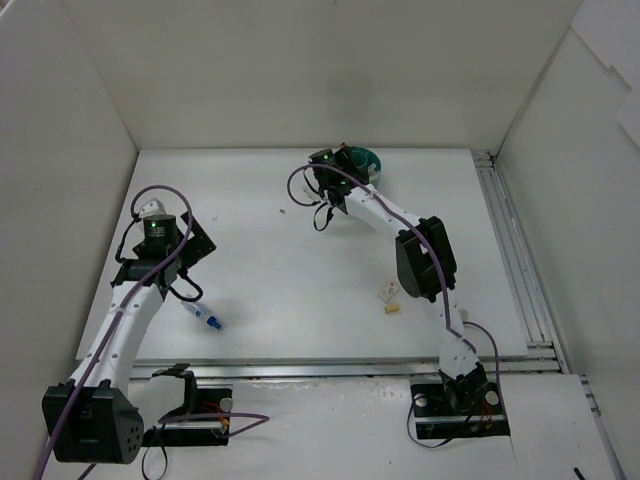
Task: Sort the stationery into containers
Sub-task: Place the pen in the storage box, then pick up the stationery from the center of the board.
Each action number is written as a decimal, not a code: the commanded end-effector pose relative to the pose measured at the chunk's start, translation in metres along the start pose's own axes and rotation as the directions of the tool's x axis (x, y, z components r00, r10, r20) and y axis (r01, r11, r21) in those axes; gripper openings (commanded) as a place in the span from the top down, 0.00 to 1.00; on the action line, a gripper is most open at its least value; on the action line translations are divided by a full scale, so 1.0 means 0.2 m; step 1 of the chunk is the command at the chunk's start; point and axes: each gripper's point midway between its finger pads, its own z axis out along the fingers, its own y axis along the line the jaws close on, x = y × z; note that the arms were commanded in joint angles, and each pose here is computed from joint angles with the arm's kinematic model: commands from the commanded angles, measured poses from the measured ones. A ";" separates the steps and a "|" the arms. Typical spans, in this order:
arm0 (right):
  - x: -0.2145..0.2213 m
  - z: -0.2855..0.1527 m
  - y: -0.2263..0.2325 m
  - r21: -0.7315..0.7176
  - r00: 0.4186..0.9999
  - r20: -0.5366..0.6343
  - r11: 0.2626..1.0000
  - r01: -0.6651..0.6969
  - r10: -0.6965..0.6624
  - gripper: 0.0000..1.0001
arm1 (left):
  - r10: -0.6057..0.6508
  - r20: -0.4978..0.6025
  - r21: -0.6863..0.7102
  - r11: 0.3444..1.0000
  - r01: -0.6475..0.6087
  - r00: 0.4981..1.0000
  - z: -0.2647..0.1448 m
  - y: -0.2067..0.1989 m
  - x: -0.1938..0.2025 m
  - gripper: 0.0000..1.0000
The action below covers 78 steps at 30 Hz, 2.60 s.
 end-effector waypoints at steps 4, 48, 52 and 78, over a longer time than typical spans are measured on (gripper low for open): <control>0.49 -0.54 -0.51 0.339 0.891 0.033 0.834 -0.435 0.452 0.28 | -0.076 0.062 -0.087 0.993 0.081 0.995 -0.13 0.13 -0.01 0.00; 0.80 -1.21 0.82 -0.161 -0.740 0.288 -0.731 -0.663 0.608 0.02 | -0.277 -0.231 -0.207 0.951 0.232 0.933 0.31 0.25 0.47 0.98; 0.55 -1.23 0.75 -0.398 -0.623 0.270 -0.504 -0.766 0.734 0.02 | -0.211 -0.221 -0.133 0.974 0.185 0.952 0.28 0.13 0.41 1.00; -0.74 -1.52 0.19 -0.688 -0.370 0.633 0.275 -0.672 0.681 0.02 | -0.444 -0.010 0.375 0.829 0.415 0.896 -0.30 -0.82 -0.10 1.00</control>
